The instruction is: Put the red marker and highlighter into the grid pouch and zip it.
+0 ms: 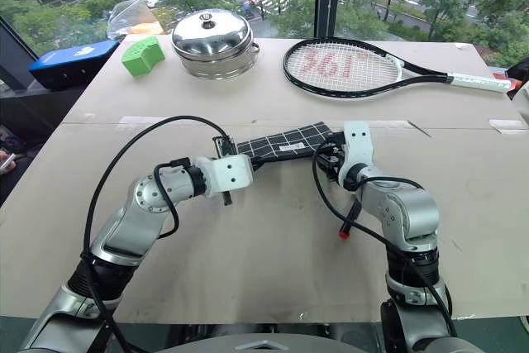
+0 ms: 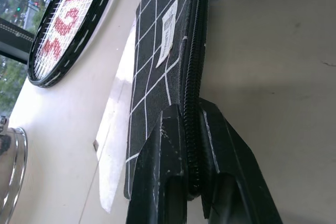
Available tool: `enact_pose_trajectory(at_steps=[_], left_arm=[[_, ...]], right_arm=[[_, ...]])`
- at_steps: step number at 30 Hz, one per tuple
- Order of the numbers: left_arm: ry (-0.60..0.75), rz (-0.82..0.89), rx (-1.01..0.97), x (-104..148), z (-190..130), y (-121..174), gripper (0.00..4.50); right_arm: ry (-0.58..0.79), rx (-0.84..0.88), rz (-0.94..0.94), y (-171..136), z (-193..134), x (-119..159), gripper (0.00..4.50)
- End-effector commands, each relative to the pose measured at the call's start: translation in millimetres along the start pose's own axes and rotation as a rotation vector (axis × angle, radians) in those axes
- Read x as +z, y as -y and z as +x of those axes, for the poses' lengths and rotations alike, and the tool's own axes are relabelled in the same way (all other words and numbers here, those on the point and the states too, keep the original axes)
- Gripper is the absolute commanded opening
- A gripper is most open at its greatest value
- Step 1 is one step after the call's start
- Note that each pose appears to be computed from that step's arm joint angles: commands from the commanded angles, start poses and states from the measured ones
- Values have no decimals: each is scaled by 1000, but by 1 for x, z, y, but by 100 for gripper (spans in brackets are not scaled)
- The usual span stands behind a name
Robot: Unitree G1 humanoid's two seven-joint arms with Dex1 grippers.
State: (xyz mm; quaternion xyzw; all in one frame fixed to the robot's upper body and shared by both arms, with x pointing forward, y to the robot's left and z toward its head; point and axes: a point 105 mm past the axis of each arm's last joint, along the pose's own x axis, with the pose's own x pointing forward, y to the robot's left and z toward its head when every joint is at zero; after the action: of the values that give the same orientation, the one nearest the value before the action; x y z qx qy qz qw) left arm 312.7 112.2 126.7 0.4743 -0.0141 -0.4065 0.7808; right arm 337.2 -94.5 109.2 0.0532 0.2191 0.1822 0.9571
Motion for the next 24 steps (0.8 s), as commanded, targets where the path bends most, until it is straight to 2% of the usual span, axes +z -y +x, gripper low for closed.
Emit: enact_pose_trajectory(at_steps=[1, 2, 3, 14, 24], left_arm=[[40, 41, 27, 12, -5, -5, 0], [40, 42, 26, 12, -6, -4, 0], [39, 43, 25, 11, -6, -4, 0], [39, 28, 35, 9, -3, -4, 0], [45, -64, 96, 7, -6, -10, 0]], right_arm=[[74, 12, -17, -2, -2, 16, 80], [76, 16, -18, -3, -2, 16, 32], [78, 20, -19, -3, -2, 16, 9], [39, 124, -169, -23, -7, 9, 9], [17, 119, -175, -24, -4, 0, 9]])
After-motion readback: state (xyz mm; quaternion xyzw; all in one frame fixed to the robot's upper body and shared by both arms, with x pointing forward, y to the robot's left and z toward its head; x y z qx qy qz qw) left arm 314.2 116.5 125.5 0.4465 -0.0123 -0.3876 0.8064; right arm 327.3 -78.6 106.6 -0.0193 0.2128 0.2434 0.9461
